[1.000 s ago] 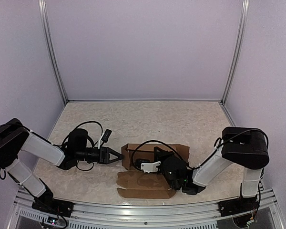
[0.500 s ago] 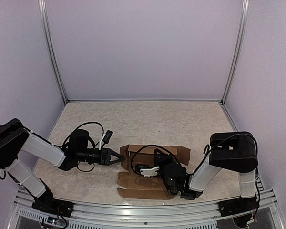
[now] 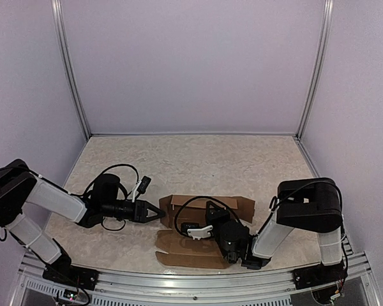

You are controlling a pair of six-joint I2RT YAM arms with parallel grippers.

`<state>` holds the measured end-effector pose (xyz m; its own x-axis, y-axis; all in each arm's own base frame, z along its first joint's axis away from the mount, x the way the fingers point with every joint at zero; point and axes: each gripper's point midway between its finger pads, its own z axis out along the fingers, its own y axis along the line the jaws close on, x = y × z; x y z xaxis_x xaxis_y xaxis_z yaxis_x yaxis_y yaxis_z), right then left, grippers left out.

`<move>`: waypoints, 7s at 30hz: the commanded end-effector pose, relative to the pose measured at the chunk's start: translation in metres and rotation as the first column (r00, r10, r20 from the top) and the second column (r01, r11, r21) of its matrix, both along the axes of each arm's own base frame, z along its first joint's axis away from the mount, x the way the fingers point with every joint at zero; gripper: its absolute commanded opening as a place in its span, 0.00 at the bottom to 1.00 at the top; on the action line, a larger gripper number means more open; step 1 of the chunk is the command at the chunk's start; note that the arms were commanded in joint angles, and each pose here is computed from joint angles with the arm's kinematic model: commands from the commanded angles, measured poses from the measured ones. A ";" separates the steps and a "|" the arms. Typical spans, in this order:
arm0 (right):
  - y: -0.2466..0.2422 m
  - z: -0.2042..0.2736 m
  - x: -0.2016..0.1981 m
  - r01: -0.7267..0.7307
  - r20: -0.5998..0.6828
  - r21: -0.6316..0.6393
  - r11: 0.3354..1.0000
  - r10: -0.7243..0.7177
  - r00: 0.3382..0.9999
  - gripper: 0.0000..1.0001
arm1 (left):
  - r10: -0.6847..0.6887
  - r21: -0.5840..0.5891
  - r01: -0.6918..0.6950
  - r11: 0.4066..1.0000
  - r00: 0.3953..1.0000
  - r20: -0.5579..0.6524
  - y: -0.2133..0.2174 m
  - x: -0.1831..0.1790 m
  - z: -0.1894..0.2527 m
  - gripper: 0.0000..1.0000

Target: Fold the paper box

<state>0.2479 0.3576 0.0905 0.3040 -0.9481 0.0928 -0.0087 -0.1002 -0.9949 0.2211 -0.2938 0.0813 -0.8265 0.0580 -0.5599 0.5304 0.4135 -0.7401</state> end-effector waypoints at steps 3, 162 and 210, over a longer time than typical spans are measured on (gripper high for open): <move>-0.001 0.019 -0.010 -0.024 0.051 0.126 0.992 0.018 0.999 0.00 | 0.001 0.041 -0.003 0.999 0.999 0.034 0.001 0.004 0.001 0.31; -0.009 0.008 -0.059 0.037 -0.071 0.109 0.993 -0.029 0.997 0.00 | 0.111 0.420 -0.364 0.832 0.850 0.516 -0.048 0.003 -0.001 0.48; 0.035 0.044 -0.096 0.096 -0.548 0.539 0.837 0.262 0.795 0.79 | 0.102 0.406 -0.394 0.824 0.810 0.578 -0.063 0.001 0.015 0.00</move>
